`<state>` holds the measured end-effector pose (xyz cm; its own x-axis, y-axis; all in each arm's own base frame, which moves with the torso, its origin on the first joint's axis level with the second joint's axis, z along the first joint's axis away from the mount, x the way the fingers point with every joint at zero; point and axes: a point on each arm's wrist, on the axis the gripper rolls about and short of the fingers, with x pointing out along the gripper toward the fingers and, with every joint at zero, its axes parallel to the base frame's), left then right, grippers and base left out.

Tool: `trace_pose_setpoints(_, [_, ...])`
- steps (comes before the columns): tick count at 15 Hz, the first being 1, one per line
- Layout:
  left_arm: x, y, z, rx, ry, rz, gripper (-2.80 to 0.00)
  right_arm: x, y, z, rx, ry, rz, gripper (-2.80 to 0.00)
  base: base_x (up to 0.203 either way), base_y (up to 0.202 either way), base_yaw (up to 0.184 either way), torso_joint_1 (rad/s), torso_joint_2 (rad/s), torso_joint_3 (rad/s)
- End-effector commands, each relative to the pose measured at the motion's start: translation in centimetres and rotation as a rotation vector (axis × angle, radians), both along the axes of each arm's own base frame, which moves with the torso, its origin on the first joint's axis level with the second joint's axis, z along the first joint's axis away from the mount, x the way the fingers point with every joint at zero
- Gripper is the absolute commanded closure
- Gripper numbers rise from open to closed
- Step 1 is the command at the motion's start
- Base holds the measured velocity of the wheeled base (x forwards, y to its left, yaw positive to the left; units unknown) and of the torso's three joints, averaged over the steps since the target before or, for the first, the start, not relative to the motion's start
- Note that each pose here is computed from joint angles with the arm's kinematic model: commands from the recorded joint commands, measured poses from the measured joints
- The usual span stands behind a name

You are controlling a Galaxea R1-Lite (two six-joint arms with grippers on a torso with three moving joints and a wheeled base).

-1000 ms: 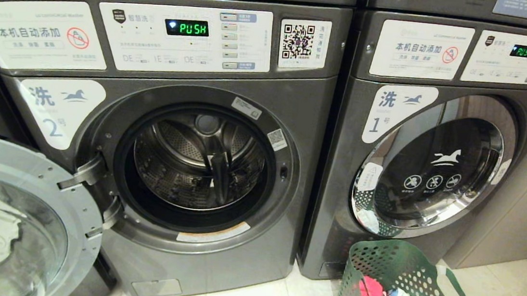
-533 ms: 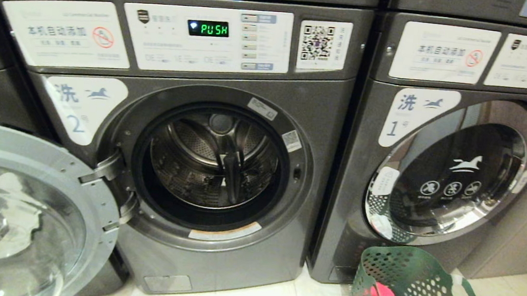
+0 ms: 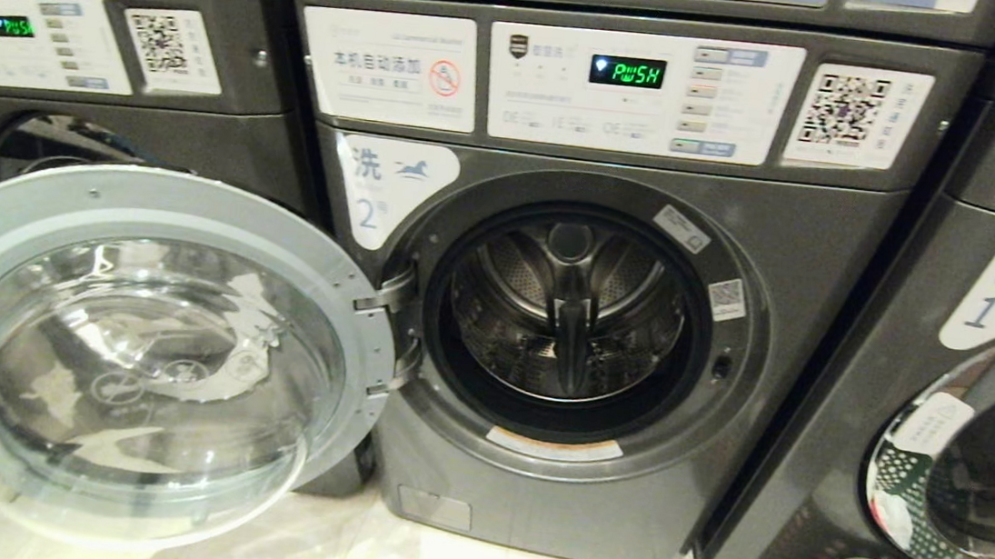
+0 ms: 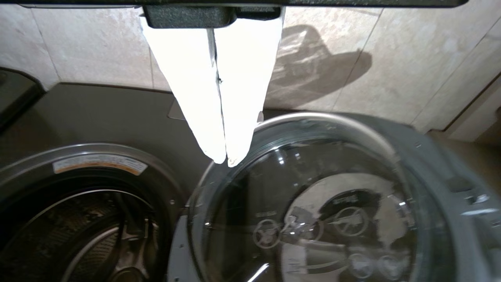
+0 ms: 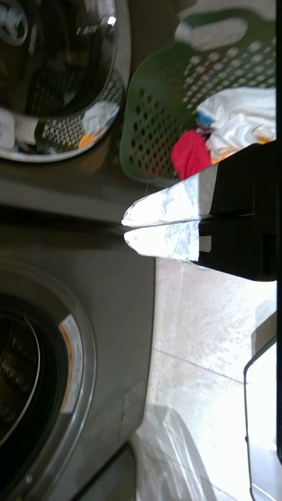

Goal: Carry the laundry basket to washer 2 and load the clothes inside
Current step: Place the clothes into the washing machine

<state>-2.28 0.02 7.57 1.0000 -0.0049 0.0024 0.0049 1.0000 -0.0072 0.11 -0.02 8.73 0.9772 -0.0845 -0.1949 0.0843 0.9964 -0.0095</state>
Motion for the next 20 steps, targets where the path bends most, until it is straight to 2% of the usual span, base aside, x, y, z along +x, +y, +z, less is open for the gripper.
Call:
trace_pose_setpoints(1, [0.02,0.00,-0.03,0.000,0.002,0.000,0.00,0.01,0.00,-0.97,0.004,0.034,0.000,0.00,-0.002,-0.006,0.154,-0.002,0.00,-0.002])
trace_pose_setpoints(7, [0.02,0.00,-0.03,0.000,0.002,0.000,0.00,0.01,0.00,-0.97,0.004,0.034,0.000,0.00,0.000,-0.002,0.030,0.002,0.00,-0.012])
trace_pose_setpoints(20, [0.02,0.00,-0.03,0.000,0.002,0.000,0.00,0.01,-0.01,-0.96,0.012,0.033,-0.005,0.00,0.000,0.000,0.000,0.003,0.00,-0.188])
